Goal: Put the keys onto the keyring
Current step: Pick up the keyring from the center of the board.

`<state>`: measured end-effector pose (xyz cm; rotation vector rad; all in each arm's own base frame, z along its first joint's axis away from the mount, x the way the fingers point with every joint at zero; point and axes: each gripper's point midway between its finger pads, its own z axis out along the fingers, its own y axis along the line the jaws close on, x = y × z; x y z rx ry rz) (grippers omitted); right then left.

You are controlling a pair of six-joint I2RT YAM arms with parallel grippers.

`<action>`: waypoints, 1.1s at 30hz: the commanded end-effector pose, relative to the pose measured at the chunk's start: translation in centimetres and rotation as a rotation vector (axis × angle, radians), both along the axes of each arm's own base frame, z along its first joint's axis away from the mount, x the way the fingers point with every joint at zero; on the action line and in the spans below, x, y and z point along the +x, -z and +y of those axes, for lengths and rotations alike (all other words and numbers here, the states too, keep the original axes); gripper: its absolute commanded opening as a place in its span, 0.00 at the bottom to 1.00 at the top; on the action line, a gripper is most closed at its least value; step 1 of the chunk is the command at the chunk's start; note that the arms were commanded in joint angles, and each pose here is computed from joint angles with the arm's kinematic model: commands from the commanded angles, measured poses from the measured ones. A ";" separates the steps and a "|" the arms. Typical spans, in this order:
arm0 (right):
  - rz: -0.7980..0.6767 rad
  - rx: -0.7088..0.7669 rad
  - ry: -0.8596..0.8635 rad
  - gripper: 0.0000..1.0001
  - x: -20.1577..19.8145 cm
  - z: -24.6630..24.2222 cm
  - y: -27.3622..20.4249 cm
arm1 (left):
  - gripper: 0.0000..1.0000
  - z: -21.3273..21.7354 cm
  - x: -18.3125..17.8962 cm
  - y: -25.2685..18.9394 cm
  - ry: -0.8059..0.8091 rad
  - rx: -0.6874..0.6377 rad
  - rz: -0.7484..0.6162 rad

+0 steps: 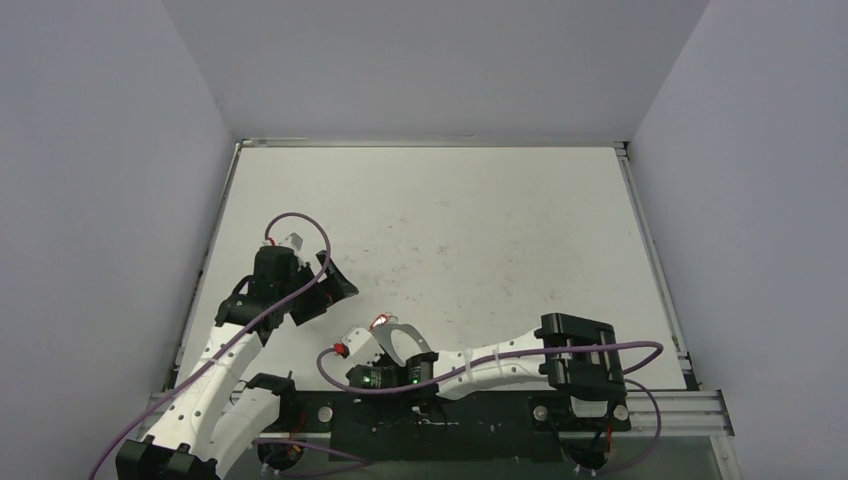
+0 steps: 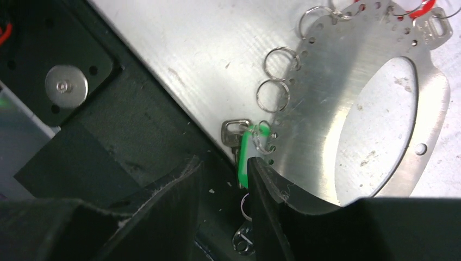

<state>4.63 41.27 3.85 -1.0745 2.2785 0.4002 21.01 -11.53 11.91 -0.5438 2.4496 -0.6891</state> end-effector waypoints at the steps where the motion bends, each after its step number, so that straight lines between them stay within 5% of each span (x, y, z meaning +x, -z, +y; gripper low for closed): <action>1: 0.035 0.133 0.114 0.37 1.3 1.9 -2.8 | 0.96 -0.1 0.9 -1.0 0.011 -0.001 -0.056; 20: 0.068 0.009 0.107 0.64 1.5 0.0 2.2 | 0.96 -0.2 0.9 -0.6 0.013 -0.005 -0.052; 27: 0.071 0.041 0.104 0.79 2.4 -0.8 1.9 | 0.96 -0.4 0.8 -0.3 0.022 -0.014 -0.037; 33: 0.059 0.065 0.080 0.82 2.6 -0.8 0.6 | 0.96 -0.7 0.8 0.1 0.032 -0.025 -0.018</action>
